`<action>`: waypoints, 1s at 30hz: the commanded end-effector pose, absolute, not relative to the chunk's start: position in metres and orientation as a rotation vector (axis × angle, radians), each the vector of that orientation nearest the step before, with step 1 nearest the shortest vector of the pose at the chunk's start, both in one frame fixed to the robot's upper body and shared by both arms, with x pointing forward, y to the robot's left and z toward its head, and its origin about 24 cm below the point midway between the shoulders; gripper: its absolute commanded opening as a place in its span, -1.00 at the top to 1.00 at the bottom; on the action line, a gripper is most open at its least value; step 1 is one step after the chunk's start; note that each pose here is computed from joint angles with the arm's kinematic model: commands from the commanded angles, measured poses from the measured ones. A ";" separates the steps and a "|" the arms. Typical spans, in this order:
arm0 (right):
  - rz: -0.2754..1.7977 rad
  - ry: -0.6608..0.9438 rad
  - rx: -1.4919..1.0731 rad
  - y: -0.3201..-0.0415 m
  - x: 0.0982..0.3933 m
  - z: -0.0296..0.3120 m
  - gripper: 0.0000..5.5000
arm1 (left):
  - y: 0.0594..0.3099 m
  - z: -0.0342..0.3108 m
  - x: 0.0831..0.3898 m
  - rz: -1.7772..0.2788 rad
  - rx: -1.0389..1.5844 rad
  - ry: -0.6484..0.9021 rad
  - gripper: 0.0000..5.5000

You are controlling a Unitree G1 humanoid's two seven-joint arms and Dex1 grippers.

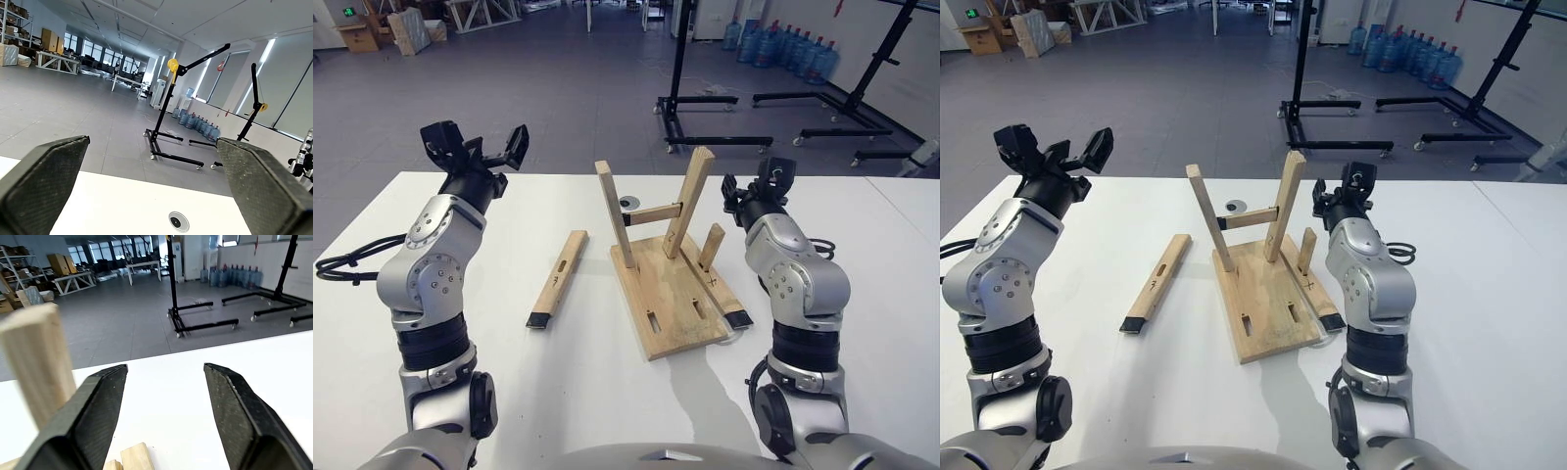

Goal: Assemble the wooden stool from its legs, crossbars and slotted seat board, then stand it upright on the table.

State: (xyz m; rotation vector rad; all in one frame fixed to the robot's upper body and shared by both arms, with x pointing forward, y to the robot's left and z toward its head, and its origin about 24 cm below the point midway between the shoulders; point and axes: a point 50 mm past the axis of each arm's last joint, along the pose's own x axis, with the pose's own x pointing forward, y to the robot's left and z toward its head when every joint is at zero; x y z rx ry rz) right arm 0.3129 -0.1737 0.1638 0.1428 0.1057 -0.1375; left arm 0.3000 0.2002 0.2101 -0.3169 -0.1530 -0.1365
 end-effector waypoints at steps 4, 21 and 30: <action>-0.126 0.047 0.145 -0.169 0.321 0.177 -0.04 | 0.199 0.210 0.299 -0.136 -0.311 -0.152 -0.72; -0.089 0.073 0.079 -0.147 0.318 0.168 -0.04 | 0.198 0.208 0.298 -0.135 -0.311 -0.134 -0.72; -0.155 0.264 0.040 -0.159 0.297 0.096 -0.04 | 0.196 0.205 0.298 -0.139 -0.316 -0.123 -0.72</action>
